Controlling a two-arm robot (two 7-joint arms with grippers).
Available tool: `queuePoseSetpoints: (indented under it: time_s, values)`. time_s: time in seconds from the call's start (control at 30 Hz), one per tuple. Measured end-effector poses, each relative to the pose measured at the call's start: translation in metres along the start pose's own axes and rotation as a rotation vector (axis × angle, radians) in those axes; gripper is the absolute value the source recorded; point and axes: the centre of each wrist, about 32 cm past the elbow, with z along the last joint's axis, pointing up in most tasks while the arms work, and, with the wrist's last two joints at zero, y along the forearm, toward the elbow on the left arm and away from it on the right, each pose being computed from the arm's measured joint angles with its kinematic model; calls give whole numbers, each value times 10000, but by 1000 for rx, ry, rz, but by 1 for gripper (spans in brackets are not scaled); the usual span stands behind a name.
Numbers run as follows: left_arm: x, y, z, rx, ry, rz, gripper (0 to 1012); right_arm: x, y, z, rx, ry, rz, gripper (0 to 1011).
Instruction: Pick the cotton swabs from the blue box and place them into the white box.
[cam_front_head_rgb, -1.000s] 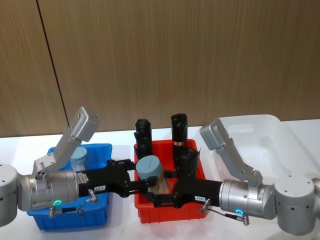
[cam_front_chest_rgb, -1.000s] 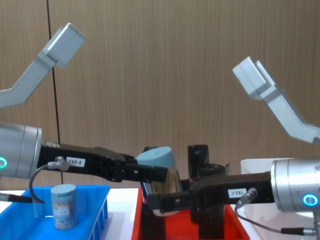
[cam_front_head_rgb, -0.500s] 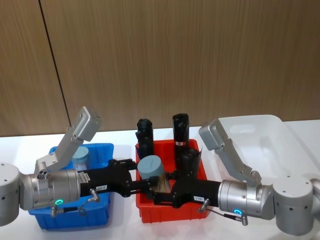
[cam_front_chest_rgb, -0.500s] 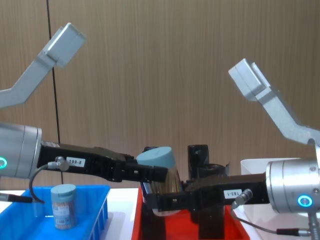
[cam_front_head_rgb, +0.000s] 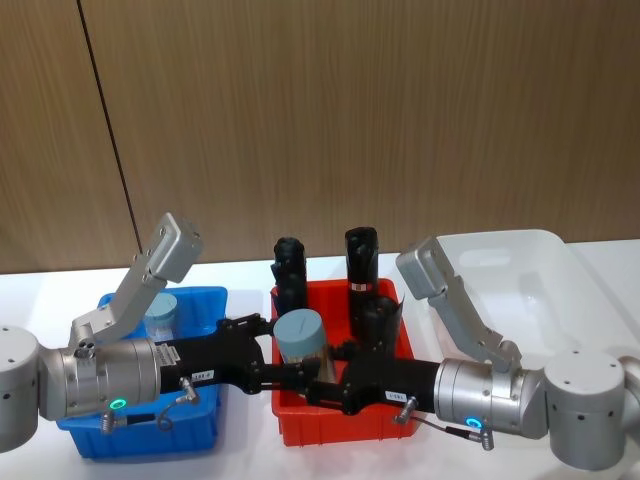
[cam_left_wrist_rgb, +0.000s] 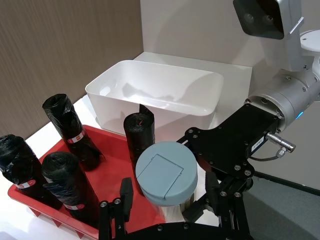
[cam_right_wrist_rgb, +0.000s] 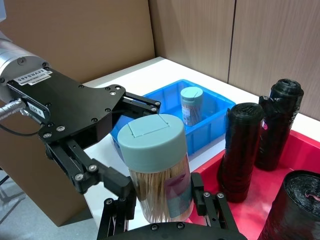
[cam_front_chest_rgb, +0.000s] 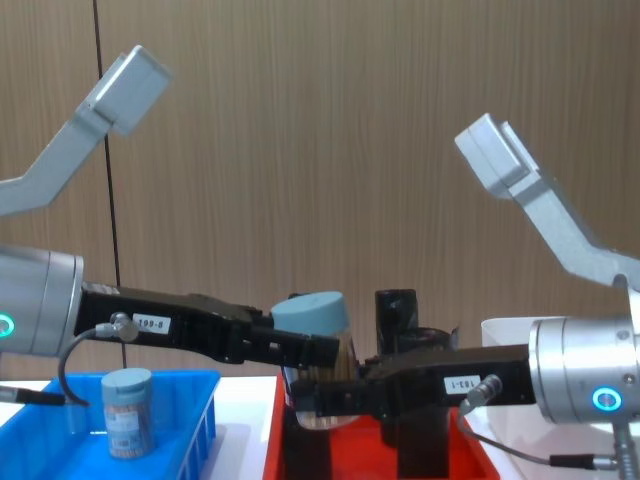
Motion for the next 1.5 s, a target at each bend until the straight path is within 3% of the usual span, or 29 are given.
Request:
queuePoseSetpoints:
  time_s: [0.17,0.8,1.2,1.5]
  values:
    - [0,0,0,0,0,0,1000,-4,-10,10,5,-1,-1,654]
    - [0,0,0,0,0,0,1004,39,-215,-31,35,7,-48,654]
    - [0,0,0,0,0,0,1004,163,-505,-60,76,22,-141,654]
    - [0,0,0,0,0,0,1004,309,-785,-10,114,23,-243,654]
